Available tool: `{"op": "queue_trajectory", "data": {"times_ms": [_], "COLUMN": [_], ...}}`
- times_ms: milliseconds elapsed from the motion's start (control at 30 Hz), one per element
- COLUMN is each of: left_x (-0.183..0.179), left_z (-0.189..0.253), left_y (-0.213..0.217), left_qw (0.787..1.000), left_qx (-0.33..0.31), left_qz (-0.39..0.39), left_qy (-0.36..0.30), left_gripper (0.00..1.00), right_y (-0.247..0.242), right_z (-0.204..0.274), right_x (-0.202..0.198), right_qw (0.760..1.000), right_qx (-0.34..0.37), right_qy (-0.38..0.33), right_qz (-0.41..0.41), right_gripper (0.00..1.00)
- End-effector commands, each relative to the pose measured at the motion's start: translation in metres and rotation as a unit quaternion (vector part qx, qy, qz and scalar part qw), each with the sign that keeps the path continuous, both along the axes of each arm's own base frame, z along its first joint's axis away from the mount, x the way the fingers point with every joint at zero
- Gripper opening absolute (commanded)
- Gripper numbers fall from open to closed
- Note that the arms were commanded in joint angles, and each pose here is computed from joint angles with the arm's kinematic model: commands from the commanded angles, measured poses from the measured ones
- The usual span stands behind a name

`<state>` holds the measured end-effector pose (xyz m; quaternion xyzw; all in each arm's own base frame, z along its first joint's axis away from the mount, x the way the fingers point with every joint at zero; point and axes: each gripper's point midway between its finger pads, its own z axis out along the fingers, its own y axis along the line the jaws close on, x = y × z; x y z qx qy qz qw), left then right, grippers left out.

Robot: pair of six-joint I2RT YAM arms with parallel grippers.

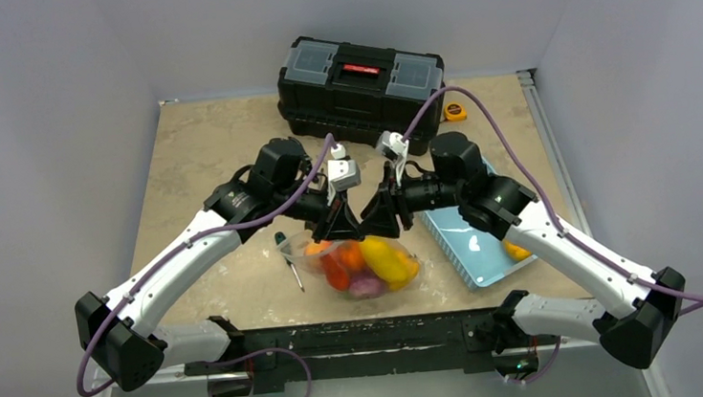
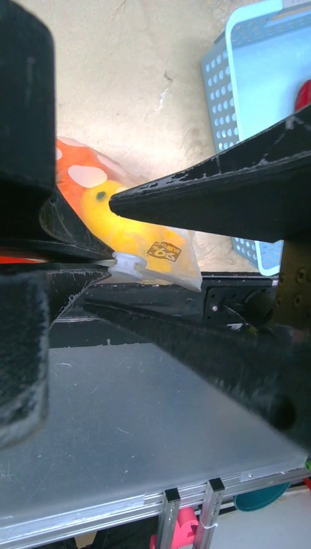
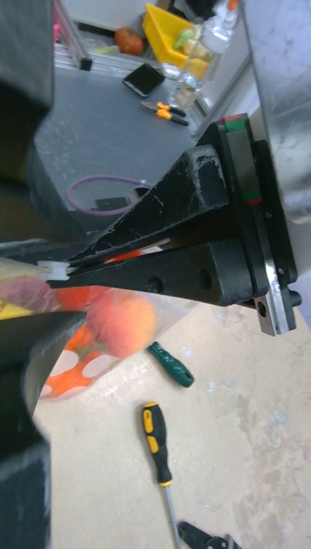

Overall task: Place the food in the zip-top bag and seal the zipper
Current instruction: Adjust the zipper food storage bag at the center of the board.

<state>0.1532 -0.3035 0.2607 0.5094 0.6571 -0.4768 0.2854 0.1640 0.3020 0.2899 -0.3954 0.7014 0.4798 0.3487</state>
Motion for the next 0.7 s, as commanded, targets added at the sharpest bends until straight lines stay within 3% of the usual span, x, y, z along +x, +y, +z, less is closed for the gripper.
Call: {"op": "queue_trajectory", "data": {"times_ms": [0, 167, 333, 500, 667], "left_x": [0.003, 0.004, 0.004, 0.002, 0.003], "left_z": [0.036, 0.035, 0.034, 0.035, 0.035], "left_y": [-0.009, -0.010, -0.010, -0.010, -0.010], "left_qw": [0.997, 0.997, 0.998, 0.998, 0.997], "left_qx": [-0.057, -0.056, -0.055, -0.055, -0.055], "left_qz": [-0.015, -0.014, -0.015, -0.016, -0.016], "left_qy": [-0.048, -0.046, -0.041, -0.041, -0.042], "left_gripper": [0.00, 0.00, 0.00, 0.00, 0.00], "right_y": [-0.004, -0.032, -0.041, -0.038, -0.034], "right_z": [0.026, 0.044, 0.048, 0.050, 0.047], "right_x": [-0.009, -0.008, -0.017, -0.015, -0.011], "right_qw": [0.998, 0.989, 0.986, 0.986, 0.986], "right_qx": [0.053, 0.104, 0.129, 0.135, 0.133], "right_qy": [-0.006, -0.009, -0.003, -0.004, -0.001], "right_qz": [-0.022, -0.100, -0.104, -0.101, -0.098], "right_gripper": [0.51, 0.66, 0.57, 0.42, 0.38]}}
